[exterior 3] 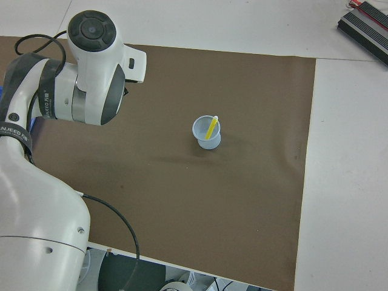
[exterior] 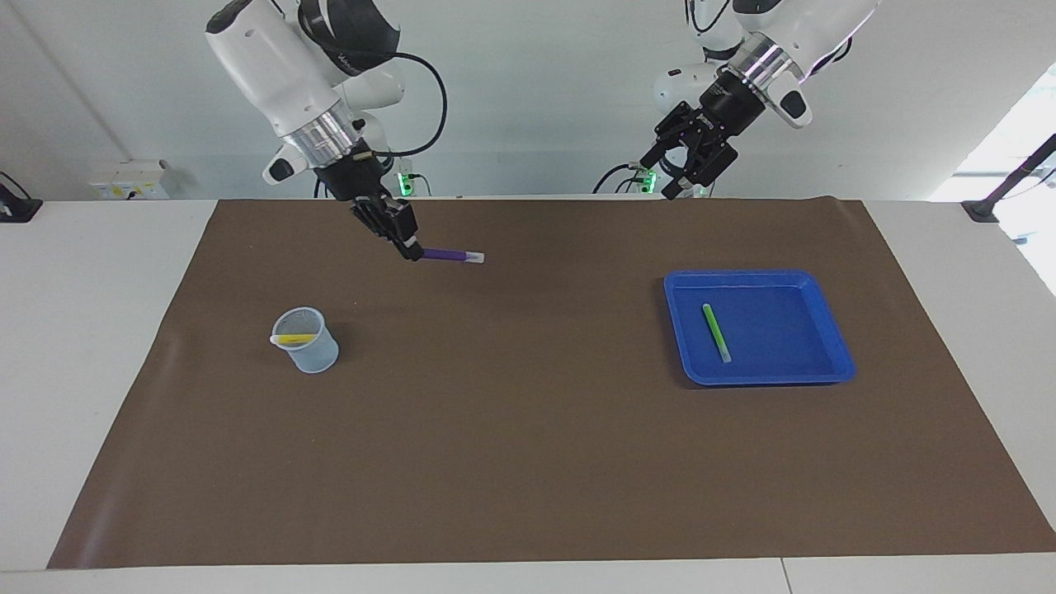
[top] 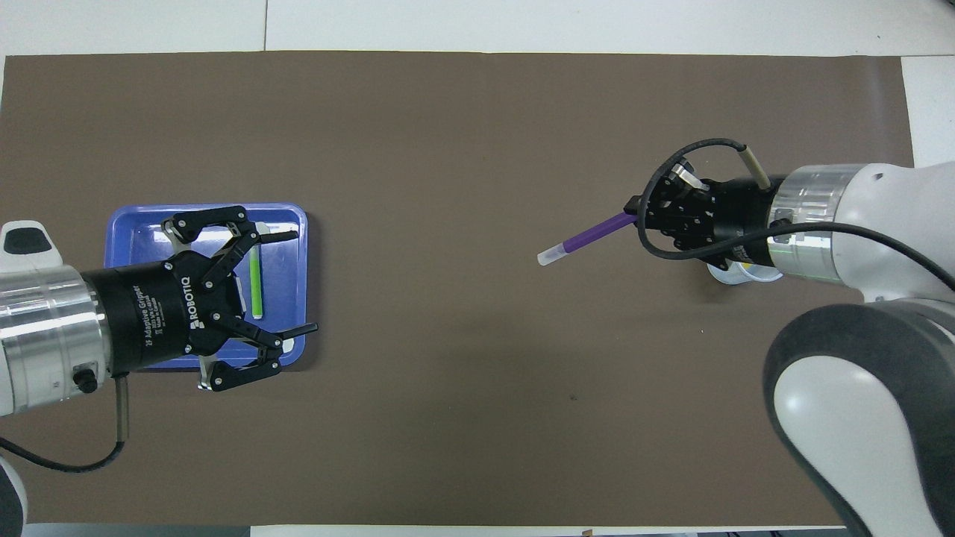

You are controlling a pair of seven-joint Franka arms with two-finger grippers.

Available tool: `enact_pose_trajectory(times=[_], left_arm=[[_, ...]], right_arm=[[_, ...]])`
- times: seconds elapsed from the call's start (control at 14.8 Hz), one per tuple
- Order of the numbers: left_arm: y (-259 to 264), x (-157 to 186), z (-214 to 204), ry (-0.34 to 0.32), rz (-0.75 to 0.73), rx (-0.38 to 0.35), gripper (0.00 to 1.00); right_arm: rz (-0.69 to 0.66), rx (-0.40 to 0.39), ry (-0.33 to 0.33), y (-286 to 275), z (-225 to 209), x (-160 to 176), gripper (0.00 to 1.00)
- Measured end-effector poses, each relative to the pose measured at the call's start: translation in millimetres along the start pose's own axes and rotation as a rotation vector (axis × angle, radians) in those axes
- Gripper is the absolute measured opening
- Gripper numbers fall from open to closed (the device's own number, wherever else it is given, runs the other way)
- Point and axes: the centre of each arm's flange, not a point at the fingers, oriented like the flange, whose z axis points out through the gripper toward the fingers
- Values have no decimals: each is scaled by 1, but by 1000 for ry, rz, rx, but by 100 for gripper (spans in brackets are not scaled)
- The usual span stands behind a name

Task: Right arm passes pens to left for tray arrangement
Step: 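Bring the purple pen toward the left gripper and close left gripper on it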

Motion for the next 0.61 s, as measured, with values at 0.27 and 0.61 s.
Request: enact_pose_trajectory(times=[0.27, 0.61], left_arm=[[-34, -41, 29, 35, -31, -27, 93], [-59, -62, 45, 137, 46, -72, 93]], right_arm=[[186, 35, -56, -34, 11, -47, 18], [314, 32, -101, -54, 30, -101, 18]])
